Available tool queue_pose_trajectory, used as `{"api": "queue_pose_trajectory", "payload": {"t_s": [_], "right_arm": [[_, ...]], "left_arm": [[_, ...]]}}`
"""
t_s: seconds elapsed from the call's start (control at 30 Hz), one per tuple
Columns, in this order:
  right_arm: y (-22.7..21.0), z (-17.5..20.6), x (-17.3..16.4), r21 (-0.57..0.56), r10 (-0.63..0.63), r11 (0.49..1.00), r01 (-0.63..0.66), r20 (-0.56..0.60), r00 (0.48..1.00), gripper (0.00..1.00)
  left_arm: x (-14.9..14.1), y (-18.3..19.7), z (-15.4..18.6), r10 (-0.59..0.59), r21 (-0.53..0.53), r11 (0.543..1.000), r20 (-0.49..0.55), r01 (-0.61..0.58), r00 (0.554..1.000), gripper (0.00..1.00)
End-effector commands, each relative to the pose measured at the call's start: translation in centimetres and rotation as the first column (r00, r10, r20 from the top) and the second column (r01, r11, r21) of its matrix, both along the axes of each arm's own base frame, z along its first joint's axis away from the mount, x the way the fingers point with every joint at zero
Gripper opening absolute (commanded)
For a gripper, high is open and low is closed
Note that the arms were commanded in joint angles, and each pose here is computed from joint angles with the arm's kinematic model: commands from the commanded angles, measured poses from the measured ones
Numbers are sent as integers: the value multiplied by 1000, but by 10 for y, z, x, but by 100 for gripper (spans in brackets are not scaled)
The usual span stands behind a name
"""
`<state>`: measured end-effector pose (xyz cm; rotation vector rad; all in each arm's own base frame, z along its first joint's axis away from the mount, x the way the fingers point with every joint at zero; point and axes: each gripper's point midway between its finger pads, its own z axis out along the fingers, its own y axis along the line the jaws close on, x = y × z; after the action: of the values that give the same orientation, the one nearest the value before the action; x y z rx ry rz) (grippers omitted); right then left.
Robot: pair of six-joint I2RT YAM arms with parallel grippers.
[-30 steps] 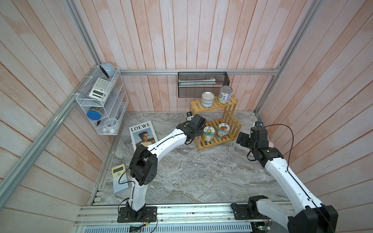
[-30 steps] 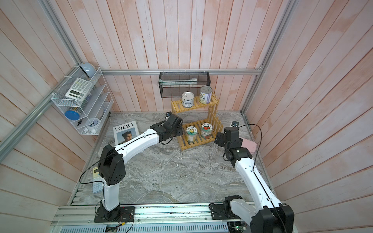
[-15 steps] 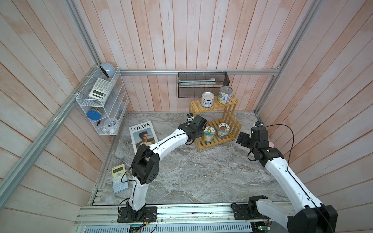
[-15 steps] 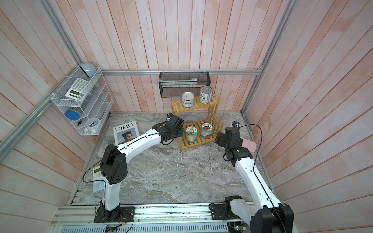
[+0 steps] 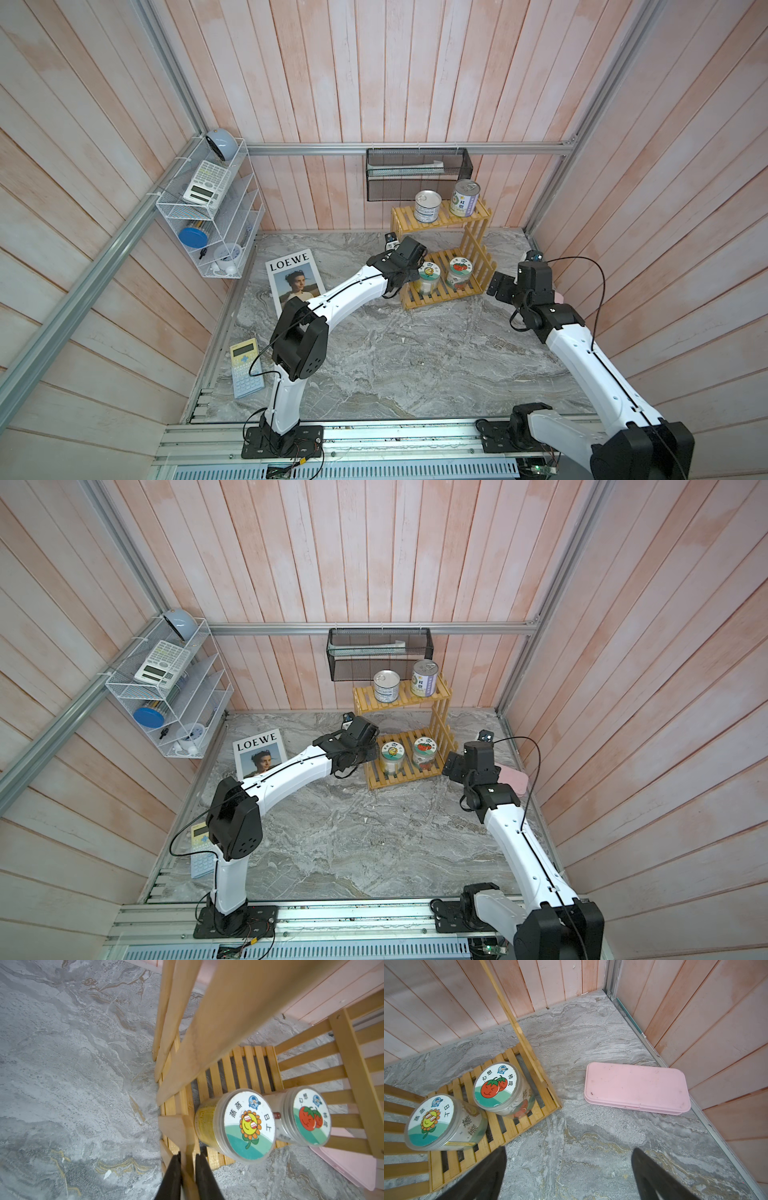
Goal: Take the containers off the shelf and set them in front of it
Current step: Move the shelf to the center of the board.
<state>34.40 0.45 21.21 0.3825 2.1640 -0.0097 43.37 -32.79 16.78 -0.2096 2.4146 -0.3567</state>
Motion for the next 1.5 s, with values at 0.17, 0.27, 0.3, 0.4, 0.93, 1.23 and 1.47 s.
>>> {"api": "queue_pose_trajectory", "payload": {"t_s": [0.17, 0.27, 0.3, 0.4, 0.93, 1.23, 1.47], "right_arm": [[9, -2, 10, 19, 54, 998, -54, -42, 998, 98], [20, 0, 17, 55, 99, 994, -96, -55, 994, 98], [22, -1, 20, 59, 107, 993, -103, -63, 992, 98], [28, -2, 31, 67, 132, 990, -127, -86, 987, 98], [55, -50, 51, 207, 218, 963, -174, -215, 952, 62], [69, -63, 55, 254, 269, 945, -207, -240, 933, 26], [77, -70, 50, 258, 292, 940, -224, -270, 917, 0]], "left_arm": [[-10, 21, -13, 10, 78, 997, -27, -8, 1000, 7], [-14, 28, -16, 18, 86, 996, -31, -15, 999, 5], [-14, 31, -15, 24, 89, 996, -27, -22, 999, 4], [-17, 41, -15, 39, 101, 994, -19, -37, 999, 2], [-27, 76, -20, 90, 109, 990, -13, -88, 996, 0], [-29, 88, -24, 104, 115, 988, -18, -101, 994, 0], [-31, 97, -27, 114, 124, 986, -25, -110, 993, 0]]}}
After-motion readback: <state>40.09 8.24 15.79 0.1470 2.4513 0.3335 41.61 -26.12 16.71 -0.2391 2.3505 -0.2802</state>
